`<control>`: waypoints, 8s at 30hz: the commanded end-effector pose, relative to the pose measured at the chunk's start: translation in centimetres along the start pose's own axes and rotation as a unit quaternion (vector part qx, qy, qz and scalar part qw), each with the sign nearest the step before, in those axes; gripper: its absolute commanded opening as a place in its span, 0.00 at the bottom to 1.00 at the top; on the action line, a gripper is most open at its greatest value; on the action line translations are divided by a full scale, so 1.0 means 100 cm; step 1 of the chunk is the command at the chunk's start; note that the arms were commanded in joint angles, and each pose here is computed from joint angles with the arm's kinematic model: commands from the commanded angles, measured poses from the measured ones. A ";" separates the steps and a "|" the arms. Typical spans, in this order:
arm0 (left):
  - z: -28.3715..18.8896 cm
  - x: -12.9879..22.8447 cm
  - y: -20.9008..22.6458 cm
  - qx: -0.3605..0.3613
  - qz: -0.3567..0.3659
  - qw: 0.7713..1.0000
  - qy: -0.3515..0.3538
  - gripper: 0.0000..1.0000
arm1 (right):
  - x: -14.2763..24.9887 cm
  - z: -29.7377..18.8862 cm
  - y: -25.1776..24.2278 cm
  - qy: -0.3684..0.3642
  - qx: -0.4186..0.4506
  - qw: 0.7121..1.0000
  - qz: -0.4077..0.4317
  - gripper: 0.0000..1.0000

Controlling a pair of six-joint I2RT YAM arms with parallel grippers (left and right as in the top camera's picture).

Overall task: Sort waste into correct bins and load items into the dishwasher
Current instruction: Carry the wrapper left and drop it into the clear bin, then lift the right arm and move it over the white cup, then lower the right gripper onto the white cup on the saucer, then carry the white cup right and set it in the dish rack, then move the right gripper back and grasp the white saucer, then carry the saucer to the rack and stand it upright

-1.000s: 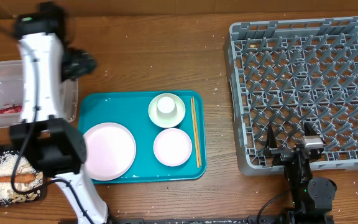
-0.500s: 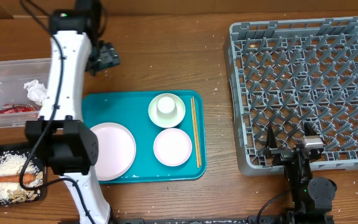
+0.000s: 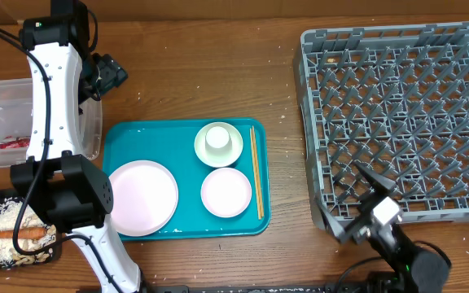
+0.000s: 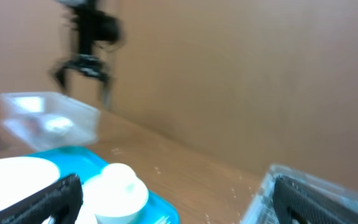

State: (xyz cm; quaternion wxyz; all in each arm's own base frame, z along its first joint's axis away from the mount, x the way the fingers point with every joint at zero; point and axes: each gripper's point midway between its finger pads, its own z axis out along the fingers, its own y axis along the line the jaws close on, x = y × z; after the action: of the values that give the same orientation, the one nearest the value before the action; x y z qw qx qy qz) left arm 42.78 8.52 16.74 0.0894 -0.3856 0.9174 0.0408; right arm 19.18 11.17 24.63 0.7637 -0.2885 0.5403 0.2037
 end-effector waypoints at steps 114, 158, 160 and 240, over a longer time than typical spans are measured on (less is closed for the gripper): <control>-0.004 0.000 -0.003 0.009 -0.010 1.000 -0.001 1.00 | 0.071 0.242 -0.004 0.517 0.158 0.802 0.254 0.49; -0.004 0.000 -0.003 0.009 -0.009 1.000 -0.001 1.00 | 0.076 0.175 -0.113 0.552 0.107 0.722 0.403 0.84; -0.004 0.000 -0.003 0.009 -0.010 1.000 -0.001 1.00 | 0.092 0.206 -0.058 0.575 0.062 0.733 0.358 0.83; -0.004 0.001 -0.004 0.009 -0.009 1.000 -0.001 1.00 | 0.171 0.045 -0.277 0.386 0.142 0.658 0.631 0.12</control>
State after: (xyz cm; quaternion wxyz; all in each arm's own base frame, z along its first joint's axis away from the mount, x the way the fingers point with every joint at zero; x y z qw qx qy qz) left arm 42.89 8.24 16.69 0.0886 -0.3913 0.9154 0.0326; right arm 45.52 -4.39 17.16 0.2149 0.1346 0.8360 0.4865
